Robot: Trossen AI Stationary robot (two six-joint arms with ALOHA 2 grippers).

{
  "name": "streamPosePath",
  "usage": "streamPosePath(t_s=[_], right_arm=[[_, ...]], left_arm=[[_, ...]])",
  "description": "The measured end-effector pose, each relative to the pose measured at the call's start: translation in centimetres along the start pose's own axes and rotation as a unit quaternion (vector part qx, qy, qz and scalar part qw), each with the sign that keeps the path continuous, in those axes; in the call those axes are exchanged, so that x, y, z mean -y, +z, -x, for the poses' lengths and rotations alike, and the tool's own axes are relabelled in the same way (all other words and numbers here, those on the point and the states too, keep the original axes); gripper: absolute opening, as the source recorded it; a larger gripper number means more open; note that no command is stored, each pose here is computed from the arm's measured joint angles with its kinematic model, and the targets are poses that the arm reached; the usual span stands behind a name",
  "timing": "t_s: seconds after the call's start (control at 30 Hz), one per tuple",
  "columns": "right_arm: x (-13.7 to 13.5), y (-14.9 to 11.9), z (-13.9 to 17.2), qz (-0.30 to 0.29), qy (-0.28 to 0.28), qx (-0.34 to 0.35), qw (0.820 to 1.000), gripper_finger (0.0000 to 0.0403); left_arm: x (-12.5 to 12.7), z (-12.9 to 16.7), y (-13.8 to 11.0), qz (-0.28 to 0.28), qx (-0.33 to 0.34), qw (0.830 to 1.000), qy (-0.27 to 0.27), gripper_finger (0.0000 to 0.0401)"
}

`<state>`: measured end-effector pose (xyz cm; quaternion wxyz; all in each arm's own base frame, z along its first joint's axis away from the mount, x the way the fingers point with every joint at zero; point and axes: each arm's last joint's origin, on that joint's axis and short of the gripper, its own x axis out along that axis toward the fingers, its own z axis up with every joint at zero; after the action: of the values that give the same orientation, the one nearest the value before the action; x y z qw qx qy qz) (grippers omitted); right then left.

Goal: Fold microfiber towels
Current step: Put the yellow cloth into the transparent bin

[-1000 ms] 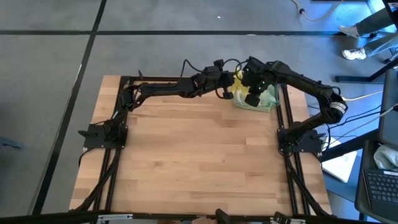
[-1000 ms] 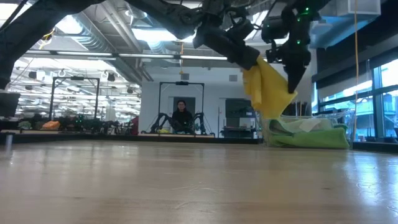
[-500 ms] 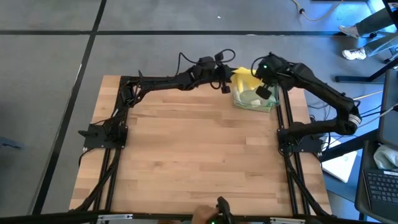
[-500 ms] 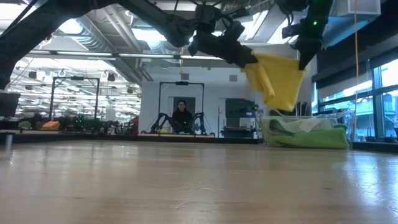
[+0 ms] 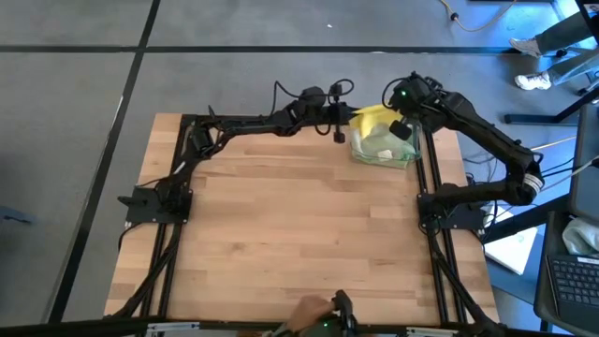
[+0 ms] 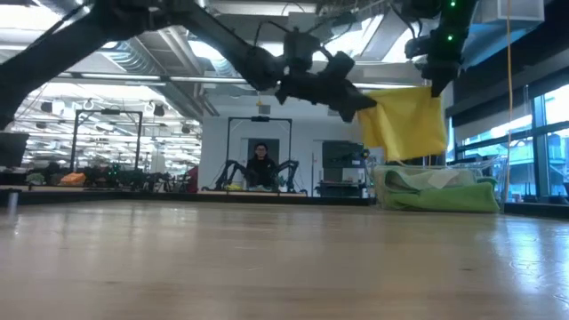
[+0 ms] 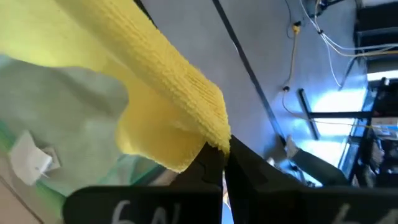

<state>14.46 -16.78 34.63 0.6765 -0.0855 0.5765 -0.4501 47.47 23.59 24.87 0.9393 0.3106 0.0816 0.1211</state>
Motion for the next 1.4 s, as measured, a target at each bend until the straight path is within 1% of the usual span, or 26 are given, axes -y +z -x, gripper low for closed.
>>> streamPosePath(t_s=[0.1, 0.13, 0.2, 0.27, 0.37, 0.47, 0.53, 0.63, 0.67, 0.77, 0.83, 0.9, 0.97, 1.07, 1.2, 1.33, 1.4], right_arm=[[0.3, -0.3, -0.2, -0.005, -0.007, -0.012, 1.000, 0.0004], [0.3, -0.4, -0.2, -0.007, -0.006, -0.018, 1.000, 0.0004], [0.2, -0.6, -0.3, -0.010, -0.006, -0.026, 1.000, 0.0004], [0.0, -0.8, -0.7, -0.001, -0.017, -0.038, 0.999, 0.0004], [-0.1, -1.1, -1.7, 0.001, -0.044, -0.053, 0.998, 0.0004], [-0.7, -1.3, -2.8, -0.006, -0.041, -0.052, 0.998, 0.0005], [-1.2, -1.5, -3.4, -0.001, -0.039, -0.055, 0.998, 0.0005], [-1.5, -1.6, -3.9, -0.008, -0.047, -0.053, 0.997, 0.0006], [-1.6, -1.7, -4.0, -0.010, -0.046, -0.056, 0.997, 0.0006], [-2.0, -2.2, -3.5, -0.017, -0.036, -0.063, 0.997, 0.0006], [-2.2, -2.7, -3.0, -0.012, -0.021, -0.072, 0.997, 0.0006], [-2.5, -3.2, -2.4, -0.008, 0.005, -0.073, 0.997, 0.0006], [-2.8, -3.8, -1.9, -0.006, 0.046, -0.078, 0.996, 0.0007], [-3.3, -4.6, -1.5, -0.010, 0.112, -0.100, 0.989, 0.0007], [-4.2, -5.5, -1.8, -0.008, 0.169, -0.130, 0.977, 0.0007], [-5.4, -6.3, -2.6, 0.003, 0.206, -0.151, 0.967, 0.0008], [-6.1, -6.7, -3.1, 0.014, 0.233, -0.153, 0.960, 0.0008]], left_arm=[[-0.1, -1.4, -0.2, -0.005, 0.010, 1.000, 0.005, 0.0002], [-0.1, -1.9, -0.4, -0.015, 0.009, 1.000, 0.002, 0.0002], [0.2, -2.9, -0.7, -0.056, 0.002, 0.998, 0.005, 0.0001], [0.3, -3.8, -0.8, -0.094, -0.004, 0.995, 0.021, 0.0001], [-0.3, -4.4, -0.3, -0.129, -0.009, 0.991, 0.024, 0.0004], [-0.8, -4.3, -0.4, -0.143, -0.022, 0.989, 0.019, 0.0004], [-0.8, -4.3, -0.8, -0.156, -0.038, 0.987, 0.026, 0.0002], [-0.8, -4.3, -0.7, -0.163, -0.043, 0.985, 0.034, 0.0001], [-0.7, -4.3, -0.7, -0.162, -0.048, 0.985, 0.028, 0.0002], [0.7, -4.5, -0.8, -0.160, -0.075, 0.984, -0.015, 0.0006], [2.0, -4.6, -0.4, -0.170, -0.084, 0.981, -0.042, 0.0007], [3.2, -4.7, 0.1, -0.171, -0.088, 0.979, -0.061, 0.0005], [4.1, -4.7, 0.4, -0.170, -0.094, 0.978, -0.077, 0.0002], [5.1, -4.8, 0.9, -0.171, -0.096, 0.976, -0.091, 0.0004], [6.2, -4.7, 1.2, -0.156, -0.106, 0.976, -0.111, 0.0008], [6.5, -4.6, 1.0, -0.140, -0.125, 0.975, -0.119, 0.0003], [6.6, -4.6, 0.9, -0.138, -0.135, 0.974, -0.119, 0.0002]])
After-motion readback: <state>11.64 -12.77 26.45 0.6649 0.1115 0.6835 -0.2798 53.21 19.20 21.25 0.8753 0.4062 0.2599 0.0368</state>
